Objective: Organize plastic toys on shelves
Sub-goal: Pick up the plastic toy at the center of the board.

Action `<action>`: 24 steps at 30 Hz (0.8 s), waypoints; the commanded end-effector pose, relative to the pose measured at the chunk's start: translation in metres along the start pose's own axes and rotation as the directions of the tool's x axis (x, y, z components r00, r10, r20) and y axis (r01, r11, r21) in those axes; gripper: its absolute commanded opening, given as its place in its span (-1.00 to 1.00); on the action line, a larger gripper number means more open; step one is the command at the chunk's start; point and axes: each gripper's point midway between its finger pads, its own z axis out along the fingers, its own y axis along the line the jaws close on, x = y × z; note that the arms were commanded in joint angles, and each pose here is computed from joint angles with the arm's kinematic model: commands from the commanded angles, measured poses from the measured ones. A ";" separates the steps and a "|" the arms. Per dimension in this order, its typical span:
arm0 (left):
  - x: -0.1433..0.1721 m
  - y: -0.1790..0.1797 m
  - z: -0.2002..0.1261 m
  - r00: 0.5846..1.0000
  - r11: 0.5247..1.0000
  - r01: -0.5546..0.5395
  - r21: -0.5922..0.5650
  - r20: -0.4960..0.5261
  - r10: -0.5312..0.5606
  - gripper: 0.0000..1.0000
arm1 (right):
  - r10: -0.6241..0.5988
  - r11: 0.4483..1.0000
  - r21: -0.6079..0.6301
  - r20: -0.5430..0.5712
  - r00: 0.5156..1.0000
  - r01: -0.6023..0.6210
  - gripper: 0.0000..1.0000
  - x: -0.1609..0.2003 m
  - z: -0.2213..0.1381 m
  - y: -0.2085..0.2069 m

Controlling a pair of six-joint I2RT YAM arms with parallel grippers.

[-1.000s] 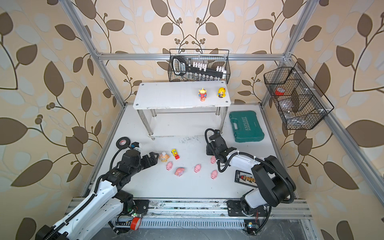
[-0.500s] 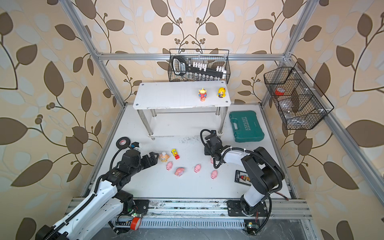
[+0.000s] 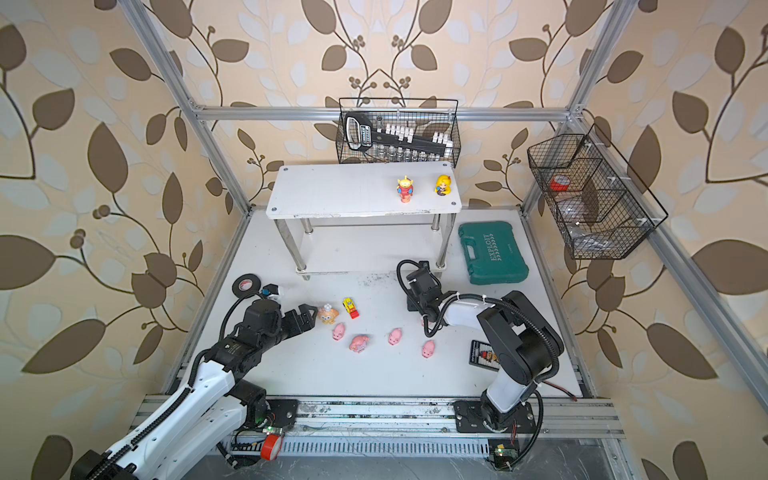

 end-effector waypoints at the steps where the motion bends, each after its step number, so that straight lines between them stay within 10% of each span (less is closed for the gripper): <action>1: -0.009 -0.007 -0.003 1.000 1.000 0.000 0.016 0.030 0.000 0.97 | -0.031 0.999 0.011 0.026 0.999 0.031 -0.36 -0.010 -0.012 0.006; 24: -0.029 -0.005 -0.006 0.995 0.998 0.056 -0.042 0.082 -0.052 0.93 | -0.125 0.904 -0.348 0.336 0.933 0.247 -0.44 -0.112 -0.262 0.136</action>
